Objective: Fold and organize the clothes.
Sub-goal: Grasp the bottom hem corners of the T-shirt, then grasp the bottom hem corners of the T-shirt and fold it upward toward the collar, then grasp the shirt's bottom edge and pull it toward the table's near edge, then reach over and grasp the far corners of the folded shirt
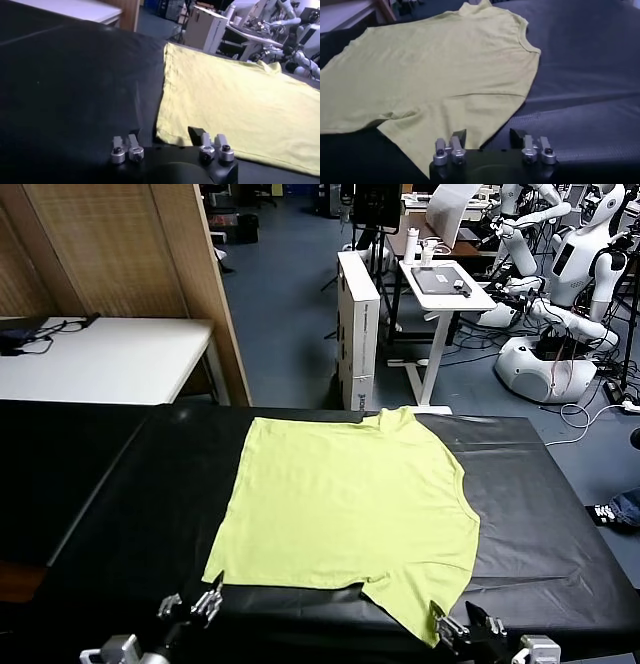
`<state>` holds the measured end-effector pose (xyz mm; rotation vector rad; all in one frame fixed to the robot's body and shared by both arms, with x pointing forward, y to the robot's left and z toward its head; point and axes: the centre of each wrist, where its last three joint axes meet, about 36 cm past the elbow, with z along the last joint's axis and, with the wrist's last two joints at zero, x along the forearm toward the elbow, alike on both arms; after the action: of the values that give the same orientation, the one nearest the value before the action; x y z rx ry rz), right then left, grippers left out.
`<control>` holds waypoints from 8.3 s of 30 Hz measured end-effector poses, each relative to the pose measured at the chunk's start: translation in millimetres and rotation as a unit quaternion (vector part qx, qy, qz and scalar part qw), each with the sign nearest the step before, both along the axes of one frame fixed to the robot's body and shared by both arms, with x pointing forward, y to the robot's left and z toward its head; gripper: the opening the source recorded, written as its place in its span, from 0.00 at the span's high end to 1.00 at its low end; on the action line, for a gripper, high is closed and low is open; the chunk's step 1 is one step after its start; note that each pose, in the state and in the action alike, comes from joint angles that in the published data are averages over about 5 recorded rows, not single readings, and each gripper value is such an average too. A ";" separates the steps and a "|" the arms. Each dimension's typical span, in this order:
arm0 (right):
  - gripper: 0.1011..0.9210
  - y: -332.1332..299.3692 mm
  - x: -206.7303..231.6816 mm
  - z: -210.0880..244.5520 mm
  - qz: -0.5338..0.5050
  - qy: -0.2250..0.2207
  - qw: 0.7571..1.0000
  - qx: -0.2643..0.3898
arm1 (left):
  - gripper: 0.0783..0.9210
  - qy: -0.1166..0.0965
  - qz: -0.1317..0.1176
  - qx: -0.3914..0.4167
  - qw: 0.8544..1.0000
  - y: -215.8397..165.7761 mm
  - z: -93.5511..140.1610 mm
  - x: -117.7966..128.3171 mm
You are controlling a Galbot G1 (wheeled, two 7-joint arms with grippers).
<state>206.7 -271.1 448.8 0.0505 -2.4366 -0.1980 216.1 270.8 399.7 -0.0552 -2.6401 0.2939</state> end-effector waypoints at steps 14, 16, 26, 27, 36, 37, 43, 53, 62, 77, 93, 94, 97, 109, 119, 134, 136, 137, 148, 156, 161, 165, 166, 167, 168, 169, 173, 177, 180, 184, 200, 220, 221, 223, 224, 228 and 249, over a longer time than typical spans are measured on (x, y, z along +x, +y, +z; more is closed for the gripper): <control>0.95 7.8 -8.9 19.5 -0.008 0.005 1.000 -0.013 | 0.92 0.000 -0.008 0.005 1.000 1.1 1.1 -4.8; 0.95 10.4 -12.9 25.6 -0.008 0.016 1.000 -0.019 | 0.92 -0.001 -0.005 0.009 1.000 2.0 4.2 -7.2; 0.95 17.8 -23.8 43.5 -0.001 0.027 0.999 -0.032 | 0.92 -0.005 0.002 0.033 0.999 10.6 26.1 -30.3; 0.95 17.8 -23.3 44.5 -0.001 0.022 0.999 -0.030 | 0.92 -0.004 0.003 0.033 0.999 10.9 26.5 -32.4; 0.95 10.8 -4.6 47.2 0.011 -0.051 0.999 0.006 | 0.92 -0.019 0.038 0.008 0.999 2.0 33.1 -29.6; 0.95 9.5 -0.3 46.7 0.013 -0.059 0.998 0.008 | 0.92 -0.022 0.045 0.001 0.999 1.2 33.2 -26.6; 0.95 2.1 28.5 41.5 0.025 -0.107 0.994 0.013 | 0.92 -0.050 0.060 -0.029 0.997 -2.3 33.3 0.7; 0.95 -20.5 89.9 10.5 0.021 -0.134 0.991 -0.011 | 0.92 -0.097 0.061 -0.039 0.993 -7.3 31.9 49.5; 0.95 -26.6 149.8 -3.1 0.020 -0.152 0.988 -0.027 | 0.92 -0.104 0.044 -0.018 0.993 -7.2 21.0 82.0; 0.95 -17.1 179.7 -22.2 0.025 -0.145 0.988 -0.035 | 0.92 -0.095 0.023 0.016 0.995 3.3 -2.5 119.6; 0.59 -20.8 185.5 -24.0 0.033 -0.138 0.989 -0.030 | 0.92 -0.084 0.008 0.036 0.996 15.7 -12.2 147.4; 0.52 -21.9 184.7 -22.7 0.037 -0.137 0.989 -0.029 | 0.91 -0.083 0.009 0.037 0.996 15.6 -12.0 148.2; 0.29 -25.3 181.1 -17.9 0.049 -0.136 0.989 -0.029 | 0.83 -0.083 0.009 0.037 0.996 14.4 -11.3 149.6; 0.02 -40.5 144.7 2.3 0.078 -0.128 0.987 -0.053 | 0.05 -0.082 0.015 0.048 0.995 12.1 -2.6 129.3; 0.02 -54.6 104.0 -4.1 0.076 -0.086 0.991 -0.072 | 0.02 -0.054 0.009 0.046 0.997 -1.8 -5.6 92.6; 0.13 -60.8 96.5 -7.8 0.073 -0.072 0.991 -0.082 | 0.03 -0.039 0.002 0.038 0.999 -9.6 -19.2 88.5; 0.28 -61.3 96.7 -8.3 0.073 -0.072 0.991 -0.083 | 0.05 -0.039 0.001 0.038 0.999 -9.9 -19.6 88.9; 0.35 -61.5 96.6 -8.6 0.073 -0.071 0.991 -0.083 | 0.06 -0.038 0.001 0.038 0.999 -9.8 -19.8 89.0; 0.95 -61.3 95.1 -11.7 0.073 -0.066 0.992 -0.082 | 0.51 -0.037 -0.002 0.040 0.999 -8.9 -21.8 88.6; 0.95 -58.8 89.3 -6.1 0.068 -0.051 0.993 -0.083 | 0.91 -0.039 0.003 0.051 0.998 -7.1 -19.3 82.6; 0.95 -51.4 80.1 5.7 0.079 -0.035 0.993 -0.084 | 0.92 -0.037 0.010 0.074 0.997 -1.8 -13.4 72.6; 0.95 -41.4 68.2 17.0 0.093 -0.022 0.992 -0.088 | 0.92 -0.032 0.010 0.086 0.996 2.6 -8.1 58.6; 0.95 -38.8 64.8 19.8 0.097 -0.019 0.991 -0.089 | 0.92 -0.029 0.010 0.089 0.996 3.7 -7.0 53.8; 0.95 -36.1 61.4 22.7 0.101 -0.015 0.991 -0.090 | 0.92 -0.026 0.010 0.092 0.995 4.7 -5.8 48.6; 0.95 -33.8 58.2 25.3 0.105 -0.010 0.990 -0.090 | 0.92 -0.023 0.010 0.094 0.995 5.7 -4.9 43.4; 0.95 -31.6 55.1 27.7 0.109 -0.006 0.990 -0.090 | 0.92 -0.021 0.010 0.097 0.995 6.6 -3.9 38.2; 0.95 -25.2 45.1 33.9 0.121 0.012 0.988 -0.091 | 0.92 -0.011 0.010 0.106 0.994 10.0 0.5 18.7; 0.95 -21.8 42.0 35.0 0.125 0.024 0.987 -0.095 | 0.92 -0.001 0.012 0.112 0.994 13.7 4.5 3.2; 0.95 -20.9 42.4 34.1 0.123 0.028 0.987 -0.099 | 0.92 0.005 0.016 0.118 0.993 17.5 7.0 -4.4; 0.90 -21.4 42.5 34.0 0.121 0.030 0.987 -0.101 | 0.92 0.012 0.023 0.123 0.992 20.2 7.3 -9.5; 0.02 -13.7 34.7 54.0 0.137 0.025 0.987 -0.084 | 0.16 0.036 0.042 0.131 0.990 17.7 23.1 -19.3; 0.02 -36.8 155.9 74.9 0.158 -0.082 0.983 -0.043 | 0.02 -0.008 0.022 0.034 0.999 38.1 57.2 68.0; 0.02 -37.8 168.0 73.5 0.158 -0.085 0.983 -0.040 | 0.02 -0.015 0.016 0.024 0.999 39.4 58.9 77.1; 0.02 -38.4 192.1 70.4 0.159 -0.089 0.983 -0.034 | 0.02 -0.025 0.008 0.009 1.000 42.7 61.9 94.5; 0.02 -38.0 203.3 68.5 0.160 -0.089 0.983 -0.032 | 0.02 -0.029 0.006 0.004 1.000 44.5 63.1 102.9; 0.02 -32.6 244.1 57.6 0.164 -0.086 0.982 -0.028 | 0.02 -0.039 0.001 -0.001 0.999 52.5 66.3 135.1; 0.02 -19.4 343.7 15.8 0.186 -0.058 0.981 -0.025 | 0.02 -0.012 -0.008 0.006 1.000 83.5 20.3 268.4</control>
<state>550.5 -290.5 464.6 0.5038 -2.4913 0.0346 484.4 354.3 420.0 -0.0758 -2.6638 0.2724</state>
